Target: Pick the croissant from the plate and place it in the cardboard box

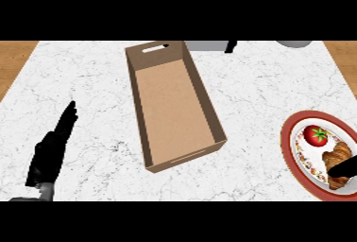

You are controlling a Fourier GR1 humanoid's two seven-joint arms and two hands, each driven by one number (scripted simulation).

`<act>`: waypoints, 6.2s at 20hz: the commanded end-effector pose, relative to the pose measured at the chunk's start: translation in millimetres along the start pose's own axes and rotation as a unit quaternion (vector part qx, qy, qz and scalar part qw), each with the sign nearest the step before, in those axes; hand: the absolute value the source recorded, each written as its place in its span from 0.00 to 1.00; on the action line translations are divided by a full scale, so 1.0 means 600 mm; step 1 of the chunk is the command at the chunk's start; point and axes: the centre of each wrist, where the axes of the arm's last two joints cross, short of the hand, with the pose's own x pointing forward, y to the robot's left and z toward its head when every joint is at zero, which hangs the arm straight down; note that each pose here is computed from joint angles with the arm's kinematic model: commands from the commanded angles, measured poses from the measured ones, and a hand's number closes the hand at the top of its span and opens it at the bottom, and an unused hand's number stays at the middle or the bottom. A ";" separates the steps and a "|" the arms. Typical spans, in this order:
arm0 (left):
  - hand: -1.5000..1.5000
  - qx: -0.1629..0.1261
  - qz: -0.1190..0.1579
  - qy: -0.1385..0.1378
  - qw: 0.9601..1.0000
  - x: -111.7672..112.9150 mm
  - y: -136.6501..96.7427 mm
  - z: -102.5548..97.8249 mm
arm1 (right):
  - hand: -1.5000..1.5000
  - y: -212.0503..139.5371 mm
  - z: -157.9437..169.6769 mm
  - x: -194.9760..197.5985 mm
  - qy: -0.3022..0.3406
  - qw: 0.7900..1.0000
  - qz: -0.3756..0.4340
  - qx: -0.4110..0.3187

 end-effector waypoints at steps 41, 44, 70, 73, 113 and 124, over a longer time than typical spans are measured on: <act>0.50 -0.005 0.000 -0.005 1.000 -0.035 -0.001 0.008 | 1.00 0.121 -0.066 -0.011 0.002 1.000 0.025 0.001; 0.50 0.014 -0.007 -0.004 1.000 -0.018 0.002 -0.015 | 1.00 0.117 -0.052 -0.041 0.001 0.996 0.057 -0.072; 0.50 0.003 -0.006 0.006 1.000 -0.026 0.024 0.003 | 1.00 0.146 0.329 0.115 -0.352 0.910 -0.053 -0.212; 0.50 0.001 -0.002 0.002 1.000 -0.032 0.013 0.018 | 1.00 0.137 0.349 0.122 -0.413 0.878 -0.116 -0.215; 0.50 -0.031 -0.006 -0.025 0.999 -0.007 -0.009 -0.016 | 0.00 0.218 0.229 0.532 -0.366 0.917 -0.129 -0.090; 0.50 -0.008 -0.001 -0.013 1.000 0.001 -0.018 -0.027 | 0.00 0.170 0.239 0.540 -0.362 0.833 -0.393 -0.144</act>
